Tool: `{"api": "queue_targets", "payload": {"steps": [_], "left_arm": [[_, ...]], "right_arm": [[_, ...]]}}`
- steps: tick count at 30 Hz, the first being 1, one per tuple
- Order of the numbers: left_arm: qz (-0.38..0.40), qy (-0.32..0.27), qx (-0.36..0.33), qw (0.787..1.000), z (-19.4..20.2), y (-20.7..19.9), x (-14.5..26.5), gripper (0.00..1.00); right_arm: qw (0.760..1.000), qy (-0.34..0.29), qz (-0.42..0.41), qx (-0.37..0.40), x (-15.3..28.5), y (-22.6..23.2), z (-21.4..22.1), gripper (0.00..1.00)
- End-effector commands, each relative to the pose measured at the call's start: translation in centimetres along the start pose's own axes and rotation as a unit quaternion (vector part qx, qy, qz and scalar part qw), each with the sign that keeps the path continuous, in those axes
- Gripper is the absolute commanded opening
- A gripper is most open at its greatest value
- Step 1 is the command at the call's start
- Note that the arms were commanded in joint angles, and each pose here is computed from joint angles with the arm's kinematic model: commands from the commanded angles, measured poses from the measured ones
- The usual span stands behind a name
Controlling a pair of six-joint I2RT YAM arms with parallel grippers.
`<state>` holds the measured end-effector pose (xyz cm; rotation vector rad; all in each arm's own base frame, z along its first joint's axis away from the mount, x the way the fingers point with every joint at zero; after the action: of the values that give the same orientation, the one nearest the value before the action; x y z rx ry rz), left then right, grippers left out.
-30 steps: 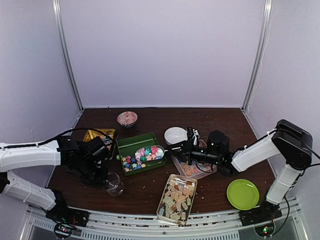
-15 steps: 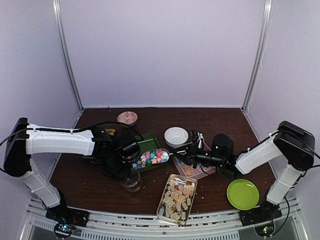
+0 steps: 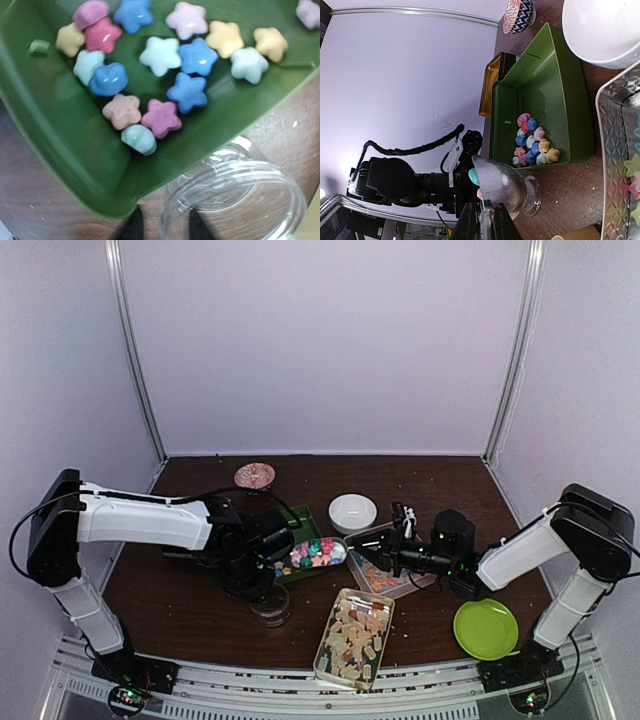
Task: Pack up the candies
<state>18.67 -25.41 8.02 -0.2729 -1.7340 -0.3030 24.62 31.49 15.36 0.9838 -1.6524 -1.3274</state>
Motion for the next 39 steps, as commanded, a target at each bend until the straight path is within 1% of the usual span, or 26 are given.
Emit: {"api": "queue_targets", "payload": {"steps": [1, 3, 4, 7, 9, 13, 17, 23, 26, 29, 35, 39], "left_arm": [[0.027, -0.039, -0.006, 0.999, -1.0, -0.4, 2.4, 0.46], [0.034, -0.051, -0.004, 0.998, -1.0, -0.2, 3.3, 0.67], [0.038, -0.056, -0.005, 0.998, -1.0, 0.0, 3.8, 0.74], [0.035, -0.084, -0.004, 0.996, -1.1, 0.9, 5.9, 0.9], [0.03, -0.117, 0.0, 0.993, -1.5, 1.8, 7.7, 0.96], [0.019, -0.176, 0.042, 0.983, -2.8, 5.2, 10.3, 0.97], [0.02, -0.218, 0.085, 0.972, -4.2, 8.8, 12.0, 0.97], [-0.017, -0.289, 0.122, 0.949, -7.1, 15.0, 17.0, 0.97], [-0.03, -0.302, 0.134, 0.943, -8.1, 17.3, 18.7, 0.97], [-0.038, -0.308, 0.14, 0.94, -8.7, 18.6, 19.6, 0.97], [-0.073, -0.319, 0.132, 0.936, -9.6, 20.1, 20.6, 0.97], [-0.085, -0.322, 0.138, 0.933, -9.6, 20.5, 20.1, 0.96]], "right_arm": [[0.999, -0.004, -0.041, 0.017, 0.6, 2.3, -0.3, 0.0], [0.999, -0.002, -0.04, 0.019, 0.7, 2.4, -0.2, 0.0], [0.999, -0.001, -0.039, 0.02, 0.7, 2.5, -0.2, 0.0], [0.999, 0.007, -0.042, 0.024, 0.7, 2.8, 0.0, 0.0], [0.999, 0.013, -0.043, 0.025, 0.7, 3.0, 0.1, 0.0], [0.999, 0.029, -0.031, 0.028, 0.3, 2.9, 0.7, 0.0], [0.998, 0.045, -0.024, 0.026, -0.4, 3.2, 1.3, 0.0], [0.997, 0.069, -0.008, 0.031, -1.8, 3.4, 2.6, 0.0], [0.996, 0.08, -0.007, 0.026, -2.6, 3.4, 3.4, 0.0], [0.996, 0.09, -0.007, 0.023, -3.1, 3.4, 4.1, 0.0], [0.994, 0.104, 0.014, 0.027, -3.5, 2.8, 5.0, 0.0], [0.993, 0.106, 0.037, 0.032, -3.6, 2.2, 5.1, 0.0]]}}
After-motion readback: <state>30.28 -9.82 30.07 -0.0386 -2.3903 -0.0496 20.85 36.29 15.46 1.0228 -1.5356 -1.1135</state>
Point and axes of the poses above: each gripper's point midway between its finger pads, its own x axis back along the fingers, its own y axis along the line the jaws close on, z = x × y, the point moved 3 cm from there along x, back along the fingers, and after that the axes turned 4 degrees about -x, right-handed, at the moved point
